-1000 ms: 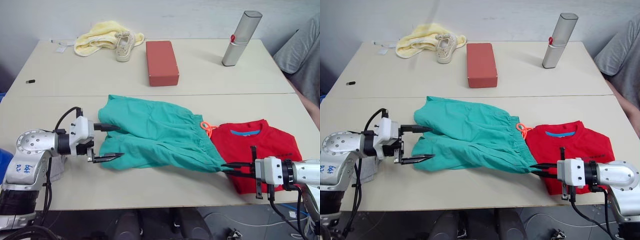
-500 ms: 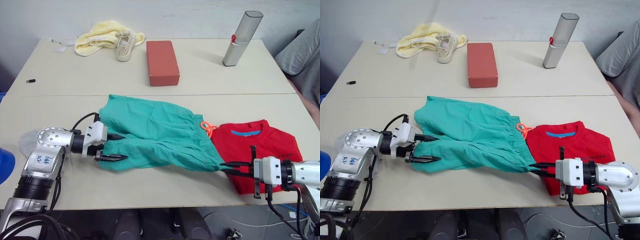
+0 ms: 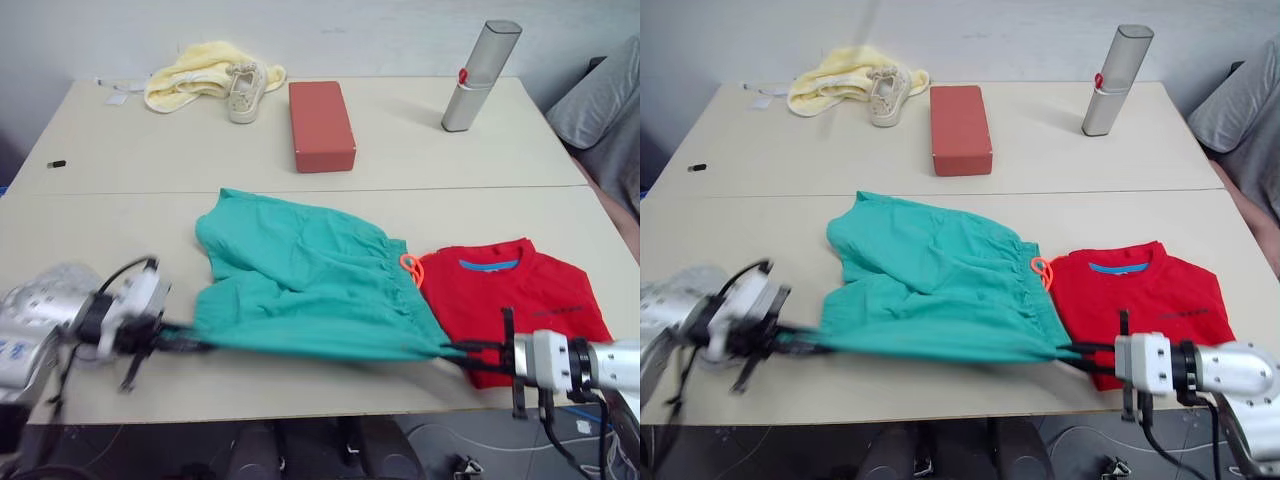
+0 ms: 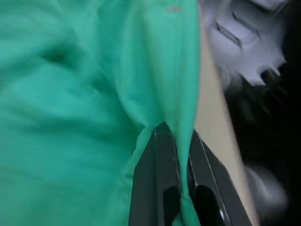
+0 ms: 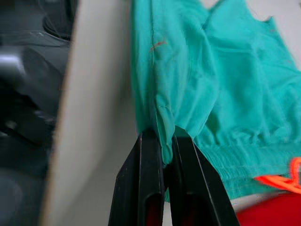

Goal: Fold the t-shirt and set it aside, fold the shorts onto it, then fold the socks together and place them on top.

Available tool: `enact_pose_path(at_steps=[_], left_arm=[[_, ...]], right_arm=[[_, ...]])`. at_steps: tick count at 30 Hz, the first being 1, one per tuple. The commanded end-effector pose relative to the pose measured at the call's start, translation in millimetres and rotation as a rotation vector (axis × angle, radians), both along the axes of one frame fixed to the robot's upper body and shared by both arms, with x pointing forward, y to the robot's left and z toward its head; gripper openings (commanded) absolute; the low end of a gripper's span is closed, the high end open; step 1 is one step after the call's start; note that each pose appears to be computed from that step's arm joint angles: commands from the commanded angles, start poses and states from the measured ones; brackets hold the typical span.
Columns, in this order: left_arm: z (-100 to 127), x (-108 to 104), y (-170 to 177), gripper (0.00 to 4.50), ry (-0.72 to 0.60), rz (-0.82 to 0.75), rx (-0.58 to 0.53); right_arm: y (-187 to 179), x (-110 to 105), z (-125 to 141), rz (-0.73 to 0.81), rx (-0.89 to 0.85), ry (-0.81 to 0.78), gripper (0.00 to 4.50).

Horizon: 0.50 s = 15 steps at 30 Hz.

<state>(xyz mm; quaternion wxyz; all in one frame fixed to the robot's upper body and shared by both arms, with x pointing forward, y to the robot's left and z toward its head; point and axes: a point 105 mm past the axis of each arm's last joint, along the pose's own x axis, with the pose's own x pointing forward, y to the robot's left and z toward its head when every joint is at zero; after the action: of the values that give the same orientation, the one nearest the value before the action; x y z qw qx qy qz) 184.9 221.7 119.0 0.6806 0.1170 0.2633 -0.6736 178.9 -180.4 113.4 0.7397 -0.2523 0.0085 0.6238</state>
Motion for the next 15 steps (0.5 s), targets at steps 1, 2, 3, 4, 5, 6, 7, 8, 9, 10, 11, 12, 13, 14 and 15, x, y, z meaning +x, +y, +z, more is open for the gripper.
enact_pose_path(at_steps=[1,2,3,4,5,6,7,8,9,10,11,12,13,14,15], left_arm=[[18,-2,-13,0.02,-0.035,-0.030,-0.060],[23,11,-19,0.02,-0.102,0.007,-0.080],[29,28,-23,0.02,-0.147,0.062,-0.096],[38,46,-25,0.02,-0.200,0.110,-0.111],[43,57,-27,0.02,-0.230,0.138,-0.119],[53,79,-25,0.02,-0.308,0.187,-0.114],[68,104,-24,0.02,-0.415,0.235,-0.111],[90,134,-23,0.02,-0.540,0.311,-0.120],[115,159,-23,0.02,-0.650,0.377,-0.138],[140,180,-24,0.02,-0.768,0.439,-0.159],[170,199,-23,0.02,-0.893,0.516,-0.187],[205,214,-21,0.02,-1.043,0.595,-0.222],[233,222,-19,0.02,-1.163,0.664,-0.252],[264,224,-18,0.02,-1.271,0.727,-0.308],[294,221,-14,0.02,-1.398,0.791,-0.350]], right_arm=[[5,11,14,-0.016,0.016,-0.031,0.00],[9,20,22,-0.029,0.041,-0.041,0.00],[12,32,32,-0.036,0.050,-0.063,0.00],[13,44,42,-0.043,0.052,-0.090,0.00],[14,52,48,-0.048,0.050,-0.106,0.00],[12,69,62,-0.075,0.047,-0.165,0.00],[9,90,82,-0.107,0.053,-0.256,0.00],[7,114,110,-0.150,0.062,-0.383,0.00],[4,136,138,-0.202,0.072,-0.506,0.00],[3,153,166,-0.244,0.086,-0.628,0.00],[2,169,197,-0.306,0.102,-0.767,0.00],[1,181,231,-0.379,0.134,-0.908,0.00],[1,186,258,-0.426,0.170,-1.020,0.00],[1,189,287,-0.480,0.196,-1.142,0.00],[2,186,311,-0.514,0.230,-1.247,0.00]])
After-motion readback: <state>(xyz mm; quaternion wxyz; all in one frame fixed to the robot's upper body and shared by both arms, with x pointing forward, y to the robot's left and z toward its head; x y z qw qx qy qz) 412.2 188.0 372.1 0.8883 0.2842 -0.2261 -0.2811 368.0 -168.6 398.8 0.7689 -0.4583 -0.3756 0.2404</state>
